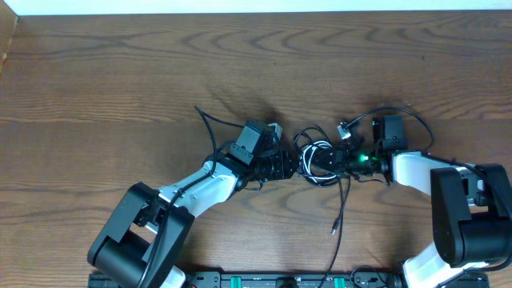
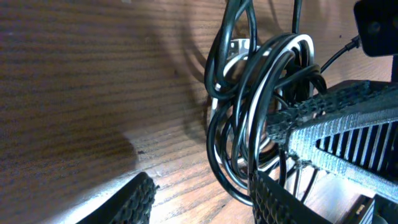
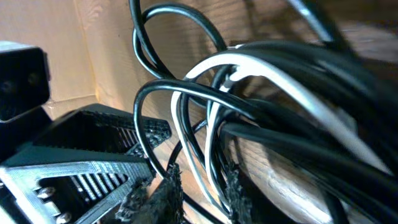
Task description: Untangle cables
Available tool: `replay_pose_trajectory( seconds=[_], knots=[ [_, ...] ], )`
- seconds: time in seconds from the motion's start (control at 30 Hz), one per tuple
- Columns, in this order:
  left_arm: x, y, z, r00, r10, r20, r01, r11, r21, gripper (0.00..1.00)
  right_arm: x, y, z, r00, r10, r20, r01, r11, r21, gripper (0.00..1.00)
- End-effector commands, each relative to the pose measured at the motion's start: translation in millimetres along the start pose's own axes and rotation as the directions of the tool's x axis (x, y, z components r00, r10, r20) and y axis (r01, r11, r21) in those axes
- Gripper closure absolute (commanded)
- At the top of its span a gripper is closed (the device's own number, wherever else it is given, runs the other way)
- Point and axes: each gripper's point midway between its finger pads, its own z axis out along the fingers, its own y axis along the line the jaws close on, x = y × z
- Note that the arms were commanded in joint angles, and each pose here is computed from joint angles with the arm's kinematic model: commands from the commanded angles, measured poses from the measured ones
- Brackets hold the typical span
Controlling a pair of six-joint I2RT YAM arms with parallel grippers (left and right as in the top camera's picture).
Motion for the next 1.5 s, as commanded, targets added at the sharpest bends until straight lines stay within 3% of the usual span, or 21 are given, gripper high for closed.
replay_pose_trajectory(
  seconds=[0.0,0.2,0.47,0.53,0.6,0.8,0.9,1.07,1.47],
  knots=[
    [-2.9,3.6,0.4,1.0,-0.015,0.018,0.015,1.0,-0.018,0.49,-2.8,-3.1,5.7,1.0,0.018,0.025,-0.019,0.998,0.051,0.75],
    [-3.3,3.3,0.4,1.0,-0.014,0.019,0.015,1.0,-0.016,0.5,-1.5,7.3,20.6,0.999,-0.029,0.023,0.028,0.998,0.061,0.76],
    [-3.3,3.2,0.4,1.0,-0.017,0.019,0.017,1.0,-0.016,0.49,19.3,2.2,27.5,0.998,-0.031,-0.048,0.036,0.995,0.098,0.91],
    [-3.4,3.2,0.4,1.0,-0.017,0.02,0.018,1.0,-0.016,0.5,17.0,2.4,26.7,0.999,-0.035,-0.04,0.038,0.995,0.096,0.99],
    [-3.4,3.2,0.4,1.0,-0.017,0.02,0.018,1.0,-0.016,0.49,17.0,2.8,26.8,0.998,-0.042,-0.041,0.046,0.995,0.093,0.99],
    [-6.4,0.4,0.3,0.999,-0.043,0.031,0.043,0.999,-0.004,0.5,28.4,36.5,15.7,0.979,-0.177,-0.104,0.16,0.975,-0.153,0.99],
    [-16.1,-18.6,-0.8,0.998,-0.008,0.06,0.003,0.997,0.081,0.5,27.6,59.3,-8.7,0.973,-0.213,-0.092,0.168,0.922,-0.348,0.99],
    [-28.1,-30.1,-3.0,0.994,0.011,0.109,-0.024,0.992,0.124,0.5,25.6,80.9,-43.2,0.968,-0.247,-0.053,0.18,0.821,-0.542,0.99],
    [-28.9,-21.1,-1.7,0.993,0.0,0.119,-0.009,0.997,0.082,0.61,17.2,76.2,-50.9,0.977,-0.211,-0.032,0.162,0.831,-0.532,0.99]
  ],
)
